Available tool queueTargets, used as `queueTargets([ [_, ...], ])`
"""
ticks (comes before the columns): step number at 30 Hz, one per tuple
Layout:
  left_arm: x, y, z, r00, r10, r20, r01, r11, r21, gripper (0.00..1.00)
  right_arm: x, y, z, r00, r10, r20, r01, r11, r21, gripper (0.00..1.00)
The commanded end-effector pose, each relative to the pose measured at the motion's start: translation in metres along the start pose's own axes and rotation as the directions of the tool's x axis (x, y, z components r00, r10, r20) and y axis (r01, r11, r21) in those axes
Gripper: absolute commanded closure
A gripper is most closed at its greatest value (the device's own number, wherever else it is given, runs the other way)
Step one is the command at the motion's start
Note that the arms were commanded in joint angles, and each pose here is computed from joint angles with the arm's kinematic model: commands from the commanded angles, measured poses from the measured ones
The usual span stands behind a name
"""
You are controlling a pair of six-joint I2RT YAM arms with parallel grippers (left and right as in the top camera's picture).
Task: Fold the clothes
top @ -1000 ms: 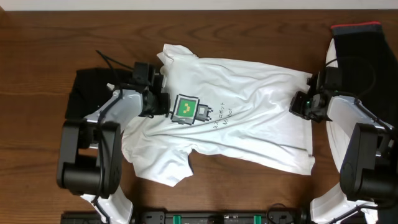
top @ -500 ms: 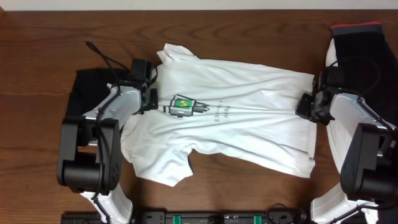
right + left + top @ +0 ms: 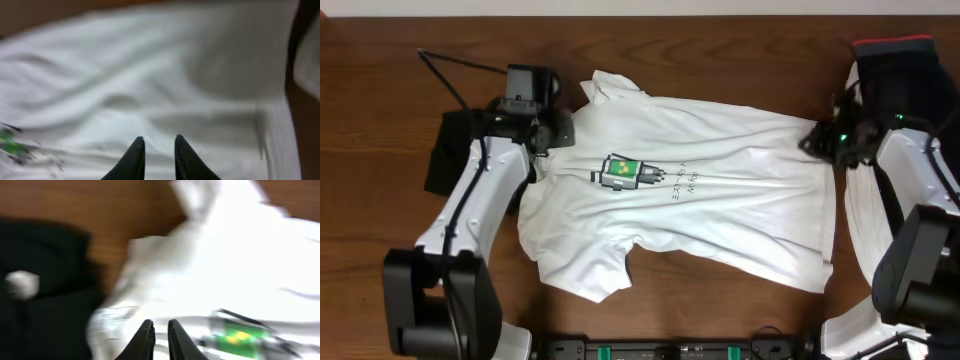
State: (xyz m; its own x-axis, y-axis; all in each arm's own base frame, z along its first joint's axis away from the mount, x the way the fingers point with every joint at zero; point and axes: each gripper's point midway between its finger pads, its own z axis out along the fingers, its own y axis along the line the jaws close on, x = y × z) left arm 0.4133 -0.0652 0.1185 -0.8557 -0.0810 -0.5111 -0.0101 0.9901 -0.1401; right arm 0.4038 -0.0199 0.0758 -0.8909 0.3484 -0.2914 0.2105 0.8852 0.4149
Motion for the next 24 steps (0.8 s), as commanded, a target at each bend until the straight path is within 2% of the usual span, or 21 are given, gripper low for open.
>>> queueTargets([
  [1, 0.026, -0.041, 0.009, 0.994, 0.050, -0.094, -0.036, 0.988, 0.148, 0.87, -0.010, 0.014, 0.001, 0.999, 0.015, 0.035, -0.015, 1.000, -0.003, 0.85],
  [4, 0.054, -0.057, 0.020, 0.978, 0.099, -0.182, -0.070, 0.985, 0.159, 0.87, -0.019, 0.005, 0.018, 0.997, 0.029, 0.072, -0.034, 0.997, 0.072, 0.86],
  [11, 0.105, -0.078, 0.033, 0.922, 0.178, -0.344, -0.126, 0.978, 0.168, 0.86, -0.037, -0.019, 0.057, 0.989, 0.074, 0.132, -0.090, 0.988, 0.122, 0.86],
  [20, 0.124, -0.080, 0.035, 0.892, 0.201, -0.405, -0.147, 0.976, 0.160, 0.87, -0.046, -0.058, 0.101, 0.979, 0.080, 0.189, -0.122, 0.967, 0.224, 0.86],
  [24, 0.131, -0.077, 0.033, 0.879, 0.199, -0.434, -0.148, 0.978, 0.148, 0.86, -0.065, -0.067, 0.112, 0.955, 0.092, 0.284, -0.161, 0.960, 0.229, 0.87],
])
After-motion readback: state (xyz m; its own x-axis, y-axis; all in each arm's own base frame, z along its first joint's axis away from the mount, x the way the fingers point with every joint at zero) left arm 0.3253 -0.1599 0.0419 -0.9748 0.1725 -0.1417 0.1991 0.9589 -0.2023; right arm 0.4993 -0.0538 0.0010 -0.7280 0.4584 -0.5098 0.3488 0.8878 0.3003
